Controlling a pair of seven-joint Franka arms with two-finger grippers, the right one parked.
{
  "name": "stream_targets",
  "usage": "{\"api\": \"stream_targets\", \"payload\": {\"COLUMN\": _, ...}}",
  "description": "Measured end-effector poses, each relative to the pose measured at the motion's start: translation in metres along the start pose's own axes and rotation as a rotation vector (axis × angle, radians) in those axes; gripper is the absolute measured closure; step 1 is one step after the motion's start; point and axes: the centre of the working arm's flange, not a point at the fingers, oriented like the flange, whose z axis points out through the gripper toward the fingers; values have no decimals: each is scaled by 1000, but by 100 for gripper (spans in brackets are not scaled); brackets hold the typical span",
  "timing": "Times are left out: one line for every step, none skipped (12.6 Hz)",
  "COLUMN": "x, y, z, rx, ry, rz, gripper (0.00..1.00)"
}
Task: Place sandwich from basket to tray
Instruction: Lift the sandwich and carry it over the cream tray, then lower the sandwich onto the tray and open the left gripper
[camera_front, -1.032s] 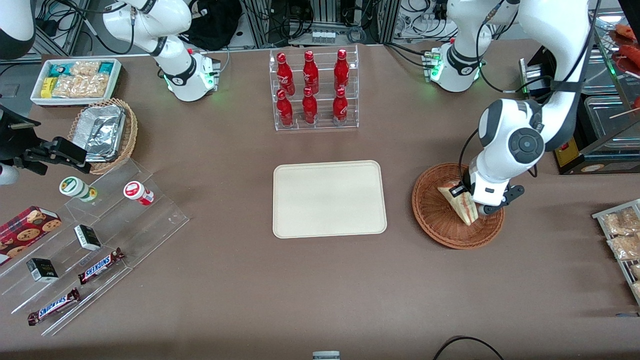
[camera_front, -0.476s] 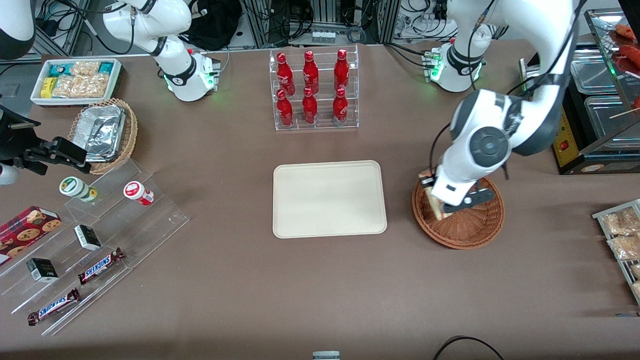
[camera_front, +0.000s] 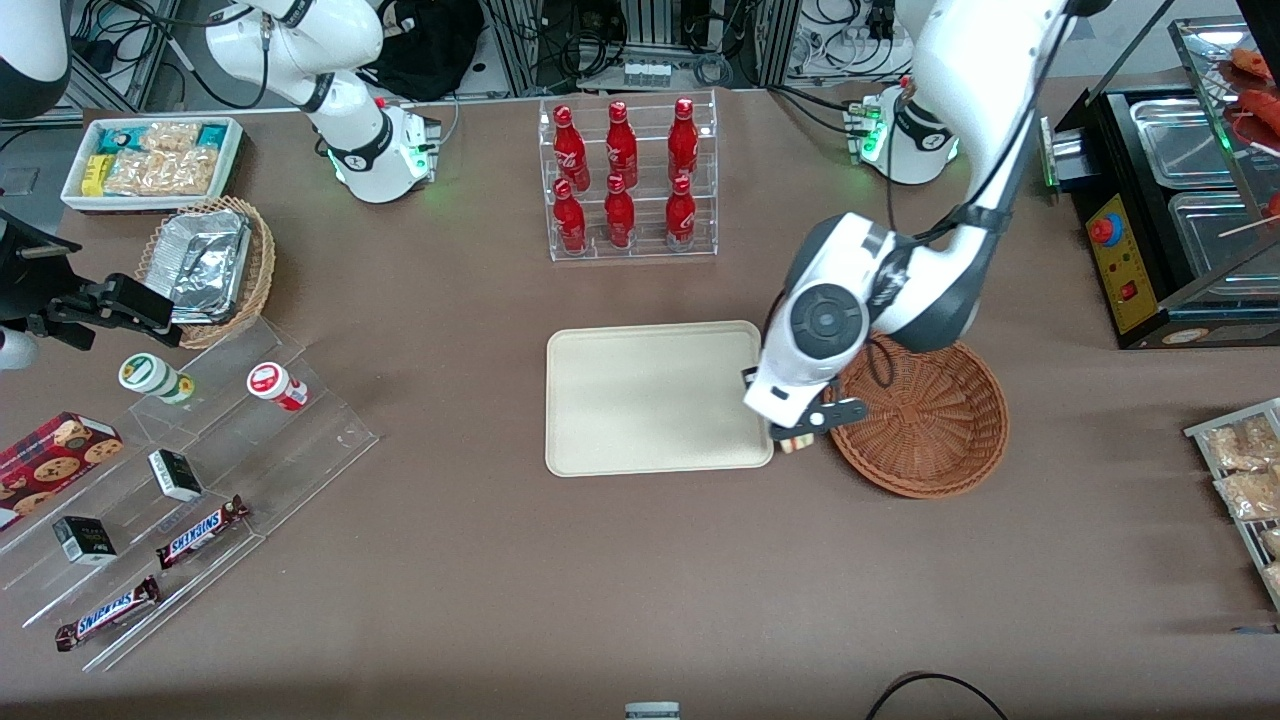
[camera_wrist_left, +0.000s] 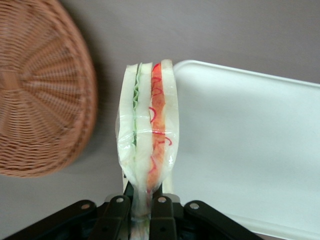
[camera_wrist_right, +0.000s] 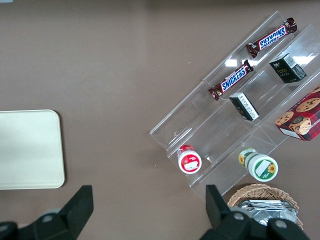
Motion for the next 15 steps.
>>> {"api": "stream_targets", "payload": {"x": -6, "y": 18, "z": 5, "rx": -11, "ry": -7, "rz": 12, "gripper": 86}}
{"api": "stream_targets", "payload": {"x": -12, "y": 36, "z": 10, "rx": -28, "ry": -16, "rz": 21, "gripper": 86}}
{"api": "stream_targets", "payload": {"x": -19, "y": 56, "z": 16, "rx": -45, "ry": -17, "rz": 26, "gripper": 86}}
{"api": "stream_targets", "payload": {"x": -25, "y": 74, "z": 22, "rx": -59, "ry": -7, "rz": 24, "gripper": 86}}
{"api": "stream_targets", "payload": {"x": -34, "y": 92, "z": 29, "rx": -73, "ry": 5, "rz": 25, "gripper": 86}}
{"api": "stream_targets", "payload": {"x": -43, "y": 108, "z": 36, "rx": -84, "ry": 15, "rz": 28, "gripper": 86}}
{"api": "stream_targets", "payload": {"x": -50, "y": 121, "z": 42, "rx": -88, "ry": 19, "rz": 30, "gripper": 86}}
{"api": "stream_targets", "payload": {"x": -55, "y": 130, "z": 46, "rx": -90, "ry": 20, "rz": 29, "gripper": 86}}
{"api": "stream_targets", "payload": {"x": -56, "y": 136, "z": 49, "rx": -92, "ry": 20, "rz": 30, "gripper": 86}}
{"api": "stream_targets", "payload": {"x": -57, "y": 140, "z": 51, "rx": -94, "ry": 21, "rz": 32, "gripper": 86}}
{"api": "stream_targets", "payload": {"x": -57, "y": 143, "z": 52, "rx": -100, "ry": 25, "rz": 32, "gripper": 86}}
{"api": "stream_targets", "payload": {"x": -56, "y": 145, "z": 54, "rx": -107, "ry": 29, "rz": 33, "gripper": 86}}
{"api": "stream_targets", "payload": {"x": -56, "y": 146, "z": 56, "rx": -111, "ry": 32, "rz": 33, "gripper": 86}}
{"api": "stream_targets", "payload": {"x": -57, "y": 148, "z": 58, "rx": -112, "ry": 32, "rz": 35, "gripper": 86}}
{"api": "stream_targets", "payload": {"x": -57, "y": 149, "z": 61, "rx": -111, "ry": 31, "rz": 35, "gripper": 86}}
